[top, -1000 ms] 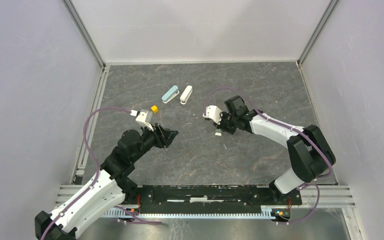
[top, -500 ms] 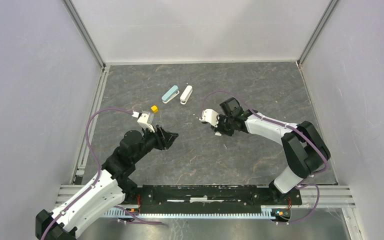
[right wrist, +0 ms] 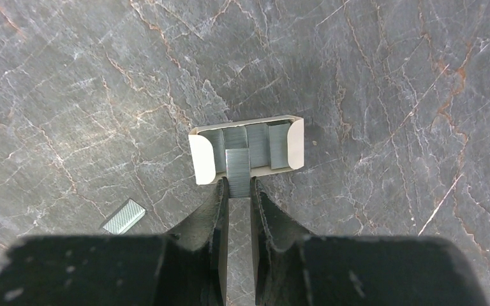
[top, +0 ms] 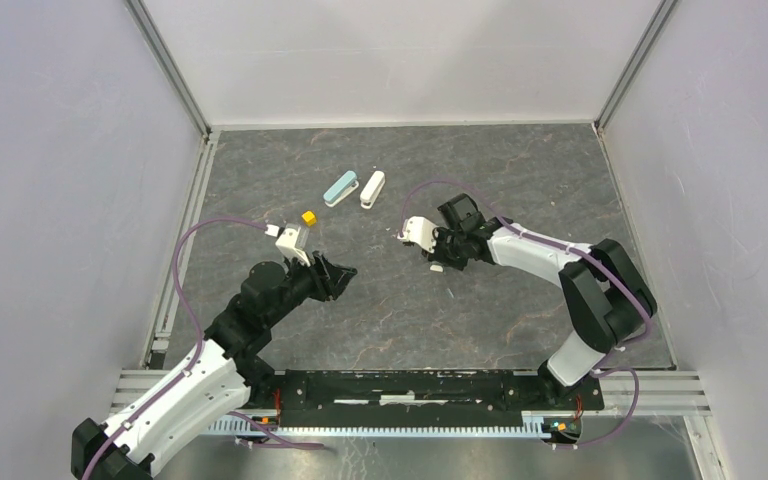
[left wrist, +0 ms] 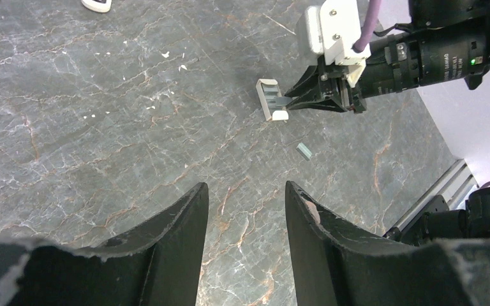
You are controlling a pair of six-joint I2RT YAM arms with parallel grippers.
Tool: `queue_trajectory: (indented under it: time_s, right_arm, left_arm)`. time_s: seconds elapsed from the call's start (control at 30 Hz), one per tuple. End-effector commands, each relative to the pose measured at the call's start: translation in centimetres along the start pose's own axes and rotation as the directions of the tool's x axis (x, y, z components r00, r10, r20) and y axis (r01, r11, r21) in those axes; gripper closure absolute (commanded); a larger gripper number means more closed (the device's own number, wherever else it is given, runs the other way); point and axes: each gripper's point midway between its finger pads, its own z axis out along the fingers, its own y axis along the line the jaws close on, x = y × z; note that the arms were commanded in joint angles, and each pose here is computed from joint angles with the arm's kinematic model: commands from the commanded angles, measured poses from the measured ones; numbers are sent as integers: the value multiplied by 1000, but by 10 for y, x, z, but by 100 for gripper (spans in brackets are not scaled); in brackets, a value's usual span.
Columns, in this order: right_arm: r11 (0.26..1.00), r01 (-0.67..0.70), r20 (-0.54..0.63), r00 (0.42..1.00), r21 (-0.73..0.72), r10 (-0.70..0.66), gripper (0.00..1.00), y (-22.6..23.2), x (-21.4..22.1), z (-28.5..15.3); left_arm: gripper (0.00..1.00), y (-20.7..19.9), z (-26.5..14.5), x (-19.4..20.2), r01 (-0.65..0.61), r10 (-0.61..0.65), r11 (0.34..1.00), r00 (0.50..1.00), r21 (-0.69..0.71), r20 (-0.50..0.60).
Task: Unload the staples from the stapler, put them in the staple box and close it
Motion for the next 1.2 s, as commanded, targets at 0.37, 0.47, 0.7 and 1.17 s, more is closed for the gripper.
queue_trajectory:
  time_s: [0.37, 0.47, 0.7, 1.17]
  right_arm:
    - [999, 42, 17, 999, -2, -42, 87, -4, -14, 0]
    - [999, 48, 19, 999, -11, -48, 87, -1, -15, 1]
    - [999, 41, 10, 999, 2, -41, 87, -3, -16, 4]
    - [999, 19, -3, 1000, 28, -19, 86, -8, -20, 5]
  left_arm:
    - [45, -7, 1, -12, 23, -25, 999, 998, 32, 56]
    - [45, -7, 1, -11, 24, -26, 999, 998, 33, 53]
    - [45, -6, 2, -9, 30, -32, 999, 998, 33, 51]
    - [45, -6, 2, -8, 38, -40, 998, 998, 40, 53]
